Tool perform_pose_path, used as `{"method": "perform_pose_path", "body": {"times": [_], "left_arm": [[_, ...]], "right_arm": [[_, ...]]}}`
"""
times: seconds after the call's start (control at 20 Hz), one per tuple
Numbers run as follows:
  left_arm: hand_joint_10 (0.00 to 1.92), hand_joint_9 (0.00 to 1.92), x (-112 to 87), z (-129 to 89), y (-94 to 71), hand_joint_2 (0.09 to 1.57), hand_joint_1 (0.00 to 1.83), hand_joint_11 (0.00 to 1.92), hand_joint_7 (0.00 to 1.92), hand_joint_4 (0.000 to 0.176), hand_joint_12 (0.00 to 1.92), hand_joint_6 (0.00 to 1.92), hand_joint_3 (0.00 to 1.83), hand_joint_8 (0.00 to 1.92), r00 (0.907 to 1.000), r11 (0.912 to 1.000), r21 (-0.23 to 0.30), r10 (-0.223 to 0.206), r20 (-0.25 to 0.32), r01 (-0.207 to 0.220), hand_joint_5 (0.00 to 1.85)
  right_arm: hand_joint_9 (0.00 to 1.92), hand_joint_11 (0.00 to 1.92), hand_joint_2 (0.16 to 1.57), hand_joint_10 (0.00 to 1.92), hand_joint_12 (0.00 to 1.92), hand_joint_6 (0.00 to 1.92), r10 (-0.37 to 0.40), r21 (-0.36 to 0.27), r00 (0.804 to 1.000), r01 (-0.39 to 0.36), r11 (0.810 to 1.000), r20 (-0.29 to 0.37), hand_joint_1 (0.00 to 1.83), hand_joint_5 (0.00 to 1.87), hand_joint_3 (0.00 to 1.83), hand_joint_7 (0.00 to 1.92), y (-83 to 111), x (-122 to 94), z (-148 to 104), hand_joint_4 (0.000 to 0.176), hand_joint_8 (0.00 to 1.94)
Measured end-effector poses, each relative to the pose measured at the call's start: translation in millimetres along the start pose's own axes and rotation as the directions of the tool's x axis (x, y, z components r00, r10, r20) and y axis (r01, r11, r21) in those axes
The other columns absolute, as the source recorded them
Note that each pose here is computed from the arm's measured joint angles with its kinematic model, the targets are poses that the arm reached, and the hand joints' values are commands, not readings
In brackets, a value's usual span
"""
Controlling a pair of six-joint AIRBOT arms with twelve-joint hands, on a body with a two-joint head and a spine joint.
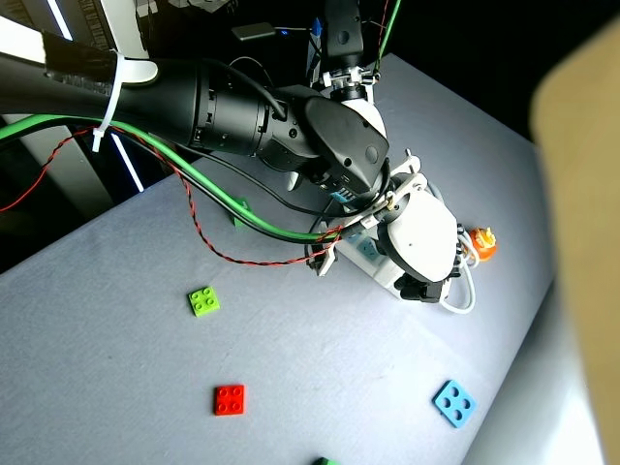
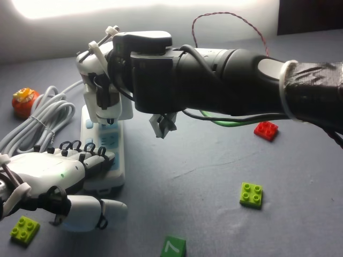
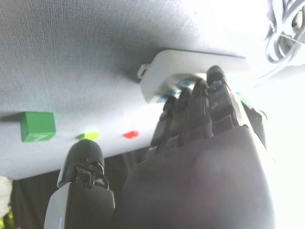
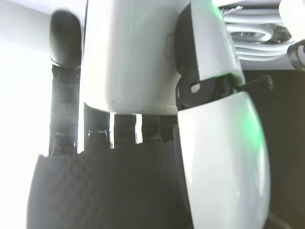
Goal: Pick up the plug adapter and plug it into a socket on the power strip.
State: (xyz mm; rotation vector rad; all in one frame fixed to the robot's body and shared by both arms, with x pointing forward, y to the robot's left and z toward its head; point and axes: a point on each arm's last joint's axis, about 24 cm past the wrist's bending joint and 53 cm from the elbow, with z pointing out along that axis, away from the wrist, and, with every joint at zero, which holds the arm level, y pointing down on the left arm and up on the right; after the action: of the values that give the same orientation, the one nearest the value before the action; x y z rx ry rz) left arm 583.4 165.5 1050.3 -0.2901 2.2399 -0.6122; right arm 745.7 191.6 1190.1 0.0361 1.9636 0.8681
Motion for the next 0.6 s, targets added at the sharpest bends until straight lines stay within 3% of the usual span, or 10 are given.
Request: {"method": "perform_pose_path", "body": {"times": [0.5,0.6], "left_arm": [[0.01,0.06,-0.1,1,0.2,1.23,0.00,0.02,0.08,0.000,0.03,0.01,0.00,0.01,1.0000,1.0000,0.000,0.000,0.000,0.000,0.09],[0.00,0.06,-0.1,2,0.2,1.22,0.00,0.01,0.09,0.000,0.04,0.01,0.00,0.01,1.0000,1.0000,0.000,0.000,0.000,0.000,0.09]], "right_arm": [[1.11,0.65,1.12,0.55,1.35,1.07,-0.036,0.001,0.999,0.036,0.999,-0.007,1.22,0.90,0.00,1.07,2.7,11,7,0.000,0.92],[1.13,0.67,1.10,0.54,1.33,1.02,-0.040,0.001,0.999,0.040,0.999,-0.010,1.23,0.94,0.00,1.10,1.1,14,8,0.000,0.85]]}}
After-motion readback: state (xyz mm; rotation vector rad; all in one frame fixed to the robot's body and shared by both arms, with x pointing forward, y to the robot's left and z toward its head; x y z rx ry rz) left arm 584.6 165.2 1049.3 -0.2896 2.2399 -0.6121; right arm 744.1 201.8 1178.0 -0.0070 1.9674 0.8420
